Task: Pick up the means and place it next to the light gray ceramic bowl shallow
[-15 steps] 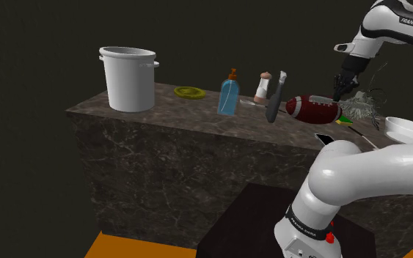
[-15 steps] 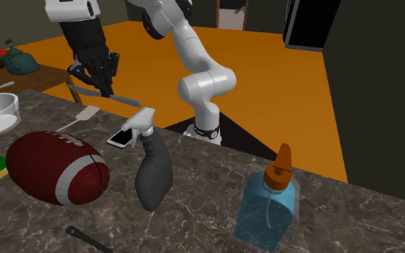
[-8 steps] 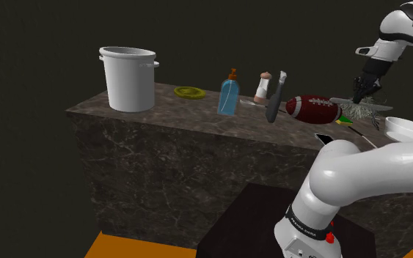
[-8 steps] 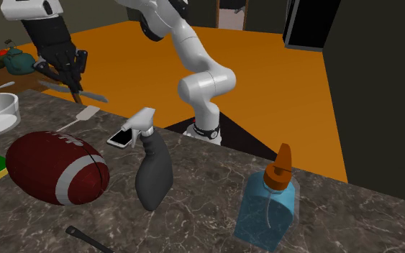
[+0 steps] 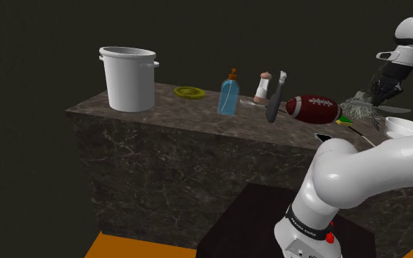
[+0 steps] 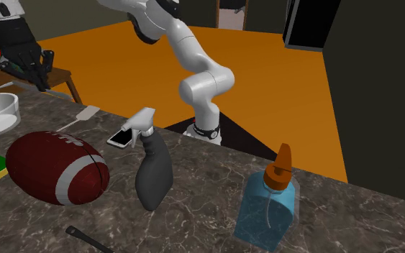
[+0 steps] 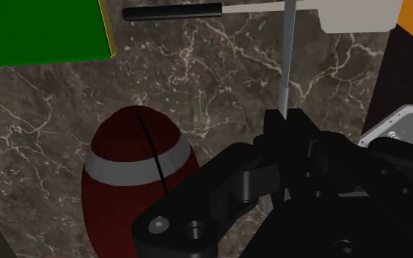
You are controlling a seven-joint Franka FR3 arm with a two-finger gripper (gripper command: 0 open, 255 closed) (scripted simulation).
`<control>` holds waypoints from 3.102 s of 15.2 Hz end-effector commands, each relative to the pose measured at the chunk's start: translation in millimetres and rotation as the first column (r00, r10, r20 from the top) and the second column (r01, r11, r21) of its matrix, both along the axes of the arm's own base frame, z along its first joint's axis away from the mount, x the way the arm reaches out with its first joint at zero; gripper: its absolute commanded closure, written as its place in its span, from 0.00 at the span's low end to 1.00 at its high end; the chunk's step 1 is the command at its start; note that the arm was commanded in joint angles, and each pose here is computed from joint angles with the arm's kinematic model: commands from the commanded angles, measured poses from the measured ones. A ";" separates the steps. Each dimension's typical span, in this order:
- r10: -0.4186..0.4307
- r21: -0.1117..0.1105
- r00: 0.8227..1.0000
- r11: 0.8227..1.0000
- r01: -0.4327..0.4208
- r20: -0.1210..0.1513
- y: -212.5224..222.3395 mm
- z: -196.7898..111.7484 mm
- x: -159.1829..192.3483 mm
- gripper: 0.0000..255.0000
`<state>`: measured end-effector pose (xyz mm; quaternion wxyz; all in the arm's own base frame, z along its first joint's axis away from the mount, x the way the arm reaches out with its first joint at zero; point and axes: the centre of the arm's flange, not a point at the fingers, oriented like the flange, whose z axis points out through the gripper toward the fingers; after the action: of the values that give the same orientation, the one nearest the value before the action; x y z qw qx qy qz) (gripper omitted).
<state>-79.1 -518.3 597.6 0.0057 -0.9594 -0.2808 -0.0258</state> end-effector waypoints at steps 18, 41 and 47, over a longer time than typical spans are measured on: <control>0.001 0.000 1.000 1.000 -0.001 -0.001 -62.2 -61.2 -67.5 1.00; 0.001 0.000 1.000 1.000 -0.001 -0.001 -62.2 -138.9 -67.4 1.00; 0.001 0.000 1.000 1.000 -0.001 -0.001 -62.2 -138.9 -67.5 0.00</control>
<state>-146.8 -581.0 459.3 0.0058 -0.9593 -0.2812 -0.0253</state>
